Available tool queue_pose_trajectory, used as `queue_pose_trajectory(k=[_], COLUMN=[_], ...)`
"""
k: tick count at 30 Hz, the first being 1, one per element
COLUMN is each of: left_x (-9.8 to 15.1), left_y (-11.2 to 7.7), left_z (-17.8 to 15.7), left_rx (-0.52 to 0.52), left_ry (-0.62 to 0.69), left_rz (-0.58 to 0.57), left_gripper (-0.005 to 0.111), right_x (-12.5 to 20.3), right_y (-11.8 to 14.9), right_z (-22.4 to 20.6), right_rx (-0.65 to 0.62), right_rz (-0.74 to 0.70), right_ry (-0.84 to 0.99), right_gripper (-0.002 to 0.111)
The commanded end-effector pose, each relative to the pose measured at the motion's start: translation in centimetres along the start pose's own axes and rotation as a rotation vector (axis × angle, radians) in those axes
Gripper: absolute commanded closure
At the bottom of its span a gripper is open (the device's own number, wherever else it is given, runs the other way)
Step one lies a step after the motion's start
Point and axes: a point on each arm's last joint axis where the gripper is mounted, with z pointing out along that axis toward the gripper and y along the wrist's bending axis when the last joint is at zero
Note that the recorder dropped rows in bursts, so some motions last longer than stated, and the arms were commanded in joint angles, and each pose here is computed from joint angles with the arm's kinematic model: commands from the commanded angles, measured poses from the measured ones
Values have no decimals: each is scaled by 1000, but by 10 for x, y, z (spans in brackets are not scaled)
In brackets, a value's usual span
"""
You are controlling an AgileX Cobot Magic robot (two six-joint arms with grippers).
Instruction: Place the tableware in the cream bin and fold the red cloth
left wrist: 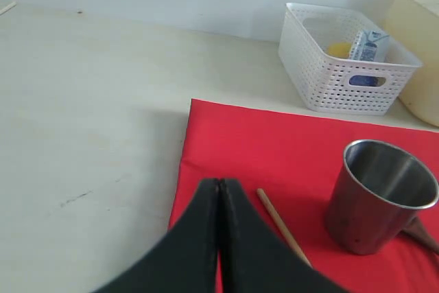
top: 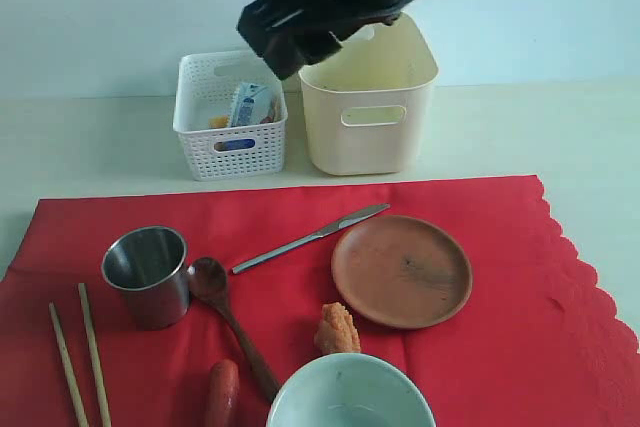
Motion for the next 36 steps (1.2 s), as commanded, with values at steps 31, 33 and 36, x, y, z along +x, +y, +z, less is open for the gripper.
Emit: queue_pose_trajectory(k=[31, 33, 36], left_x=[-46, -74, -115], left_y=[-14, -21, -34], left_z=[-12, -13, -8], left_rx=[117, 141, 185], left_ry=[36, 67, 73], left_rz=[25, 36, 58], left_gripper=[107, 107, 107], right_x=[313, 313, 311], right_y=[24, 25, 26], right_z=[-153, -143, -130], right_rx=[93, 89, 87], right_rz=[118, 114, 105], right_ry=[-813, -819, -862], right_gripper=[108, 108, 108])
